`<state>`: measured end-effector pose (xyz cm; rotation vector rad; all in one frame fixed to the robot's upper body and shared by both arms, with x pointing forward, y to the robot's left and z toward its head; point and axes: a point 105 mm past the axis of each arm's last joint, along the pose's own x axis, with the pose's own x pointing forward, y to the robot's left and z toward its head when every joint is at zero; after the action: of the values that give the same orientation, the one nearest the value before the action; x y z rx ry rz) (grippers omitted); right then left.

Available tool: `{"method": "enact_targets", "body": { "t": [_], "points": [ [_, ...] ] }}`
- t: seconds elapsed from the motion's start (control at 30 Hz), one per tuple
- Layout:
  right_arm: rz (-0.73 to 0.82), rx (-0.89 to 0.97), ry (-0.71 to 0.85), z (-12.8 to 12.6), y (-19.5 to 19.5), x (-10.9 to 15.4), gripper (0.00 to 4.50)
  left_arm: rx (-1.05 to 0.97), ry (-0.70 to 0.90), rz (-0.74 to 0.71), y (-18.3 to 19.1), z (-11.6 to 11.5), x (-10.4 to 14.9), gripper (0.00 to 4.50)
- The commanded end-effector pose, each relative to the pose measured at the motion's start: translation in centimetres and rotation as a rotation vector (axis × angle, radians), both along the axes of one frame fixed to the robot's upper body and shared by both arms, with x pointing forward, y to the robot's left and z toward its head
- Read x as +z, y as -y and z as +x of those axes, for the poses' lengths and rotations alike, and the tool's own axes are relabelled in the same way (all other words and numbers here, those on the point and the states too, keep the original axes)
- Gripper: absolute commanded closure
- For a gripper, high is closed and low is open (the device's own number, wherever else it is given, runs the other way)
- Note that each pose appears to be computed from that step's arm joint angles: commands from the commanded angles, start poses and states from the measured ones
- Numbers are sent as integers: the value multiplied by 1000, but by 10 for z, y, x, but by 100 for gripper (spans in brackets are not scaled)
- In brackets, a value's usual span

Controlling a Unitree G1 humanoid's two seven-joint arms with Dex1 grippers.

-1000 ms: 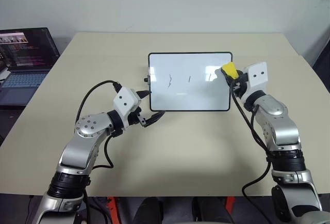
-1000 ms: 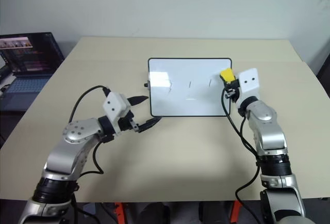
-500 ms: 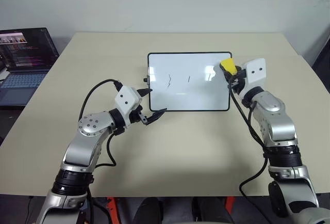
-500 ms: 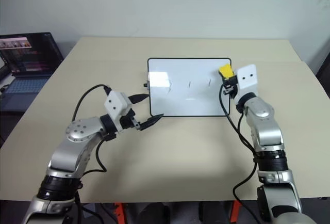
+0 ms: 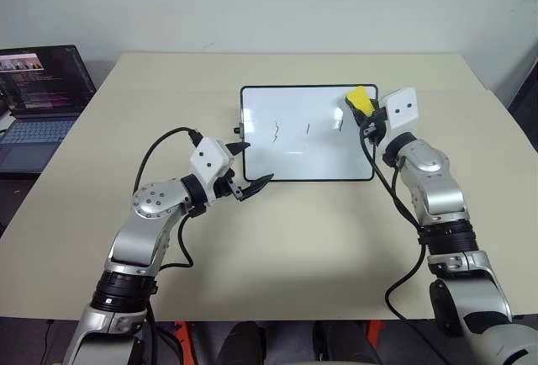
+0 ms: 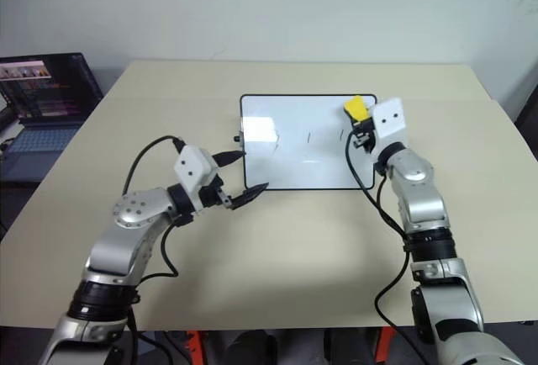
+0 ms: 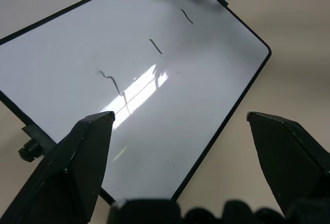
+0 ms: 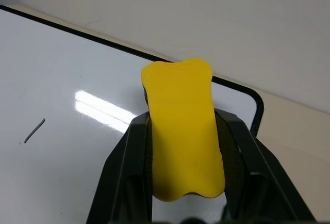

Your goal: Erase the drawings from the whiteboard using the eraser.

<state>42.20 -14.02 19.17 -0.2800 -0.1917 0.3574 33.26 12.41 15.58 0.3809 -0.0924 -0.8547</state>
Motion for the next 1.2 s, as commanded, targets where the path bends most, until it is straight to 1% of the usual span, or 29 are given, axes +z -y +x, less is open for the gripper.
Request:
{"method": "enact_targets", "body": {
  "t": [0.03,0.27,0.47,0.8,1.07,1.2],
  "points": [
    [-4,27,54,3,-5,8,316,-18,66,-5,5,1,17,0],
    [-14,30,36,10,-4,-5,316,-19,75,-6,5,1,21,0],
    [-15,47,4,6,-6,-18,316,-18,76,-4,5,-1,22,0],
    [-18,75,-104,-12,-6,-50,316,-20,86,-6,6,0,27,0],
    [-22,82,-169,-32,0,-68,316,-9,89,-9,5,-1,27,0],
    [-26,88,-182,-40,-1,-71,316,-8,89,-11,6,-1,27,0]
  ]
}}
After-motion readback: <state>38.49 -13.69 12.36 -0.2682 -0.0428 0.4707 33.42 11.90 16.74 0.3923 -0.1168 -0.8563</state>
